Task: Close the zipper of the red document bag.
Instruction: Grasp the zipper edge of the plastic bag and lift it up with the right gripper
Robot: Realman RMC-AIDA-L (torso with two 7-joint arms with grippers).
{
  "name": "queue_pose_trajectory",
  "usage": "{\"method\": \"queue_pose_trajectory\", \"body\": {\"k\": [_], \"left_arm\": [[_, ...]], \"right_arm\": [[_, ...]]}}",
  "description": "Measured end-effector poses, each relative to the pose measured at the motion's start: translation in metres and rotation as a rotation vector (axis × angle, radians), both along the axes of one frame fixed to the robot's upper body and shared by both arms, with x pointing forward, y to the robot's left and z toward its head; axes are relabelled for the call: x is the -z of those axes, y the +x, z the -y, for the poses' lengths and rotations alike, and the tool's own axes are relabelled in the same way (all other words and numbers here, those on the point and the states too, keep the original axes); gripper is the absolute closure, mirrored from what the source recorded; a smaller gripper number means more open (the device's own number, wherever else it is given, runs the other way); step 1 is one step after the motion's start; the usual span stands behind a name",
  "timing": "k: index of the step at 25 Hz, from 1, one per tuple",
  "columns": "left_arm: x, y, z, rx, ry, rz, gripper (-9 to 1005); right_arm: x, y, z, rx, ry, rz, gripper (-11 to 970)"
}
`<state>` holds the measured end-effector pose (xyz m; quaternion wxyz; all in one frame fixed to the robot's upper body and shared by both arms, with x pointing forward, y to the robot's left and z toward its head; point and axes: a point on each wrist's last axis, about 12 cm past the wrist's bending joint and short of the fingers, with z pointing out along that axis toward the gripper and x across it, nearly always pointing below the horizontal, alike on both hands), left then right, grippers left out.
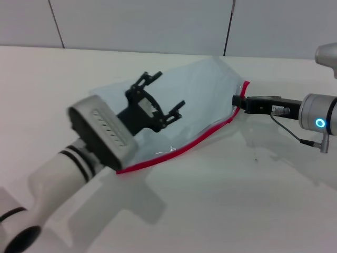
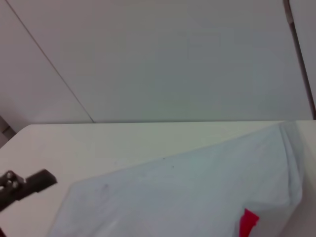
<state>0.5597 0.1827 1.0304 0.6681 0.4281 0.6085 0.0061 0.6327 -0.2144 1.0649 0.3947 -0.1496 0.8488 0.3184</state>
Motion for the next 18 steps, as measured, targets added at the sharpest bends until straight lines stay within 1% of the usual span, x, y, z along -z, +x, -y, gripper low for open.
{"method": "queue_pose_trajectory", "body": {"k": [1,2,6,12,15,18], "left_arm": [[0.0,0.0,0.005,-0.006,0.018,0.002,150],[0.0,0.0,0.005,-0.006,0.018,0.002,150],[-0.001,-0.005,0.028,-0.044,0.119,0.042,150],[-0.002,-0.011,0.046,-0.065,0.191,0.047,151],[-0.003,-0.01,0.052,-0.076,0.226,0.04,151],[-0.004,-0.011,0.058,-0.054,0.242,0.047,151]], "right_arm": [[0.0,0.0,0.0,0.001,-0.001,0.0,943],[0.0,0.0,0.0,0.002,-0.002,0.0,943],[0.0,0.0,0.0,0.003,-0.003,-0.002,942],[0.0,0.001,0.001,0.007,-0.003,-0.002,942],[0.0,0.001,0.001,0.006,-0.001,-0.002,941],[-0.002,0.001,-0.002,-0.003,0.008,-0.002,941]]}}
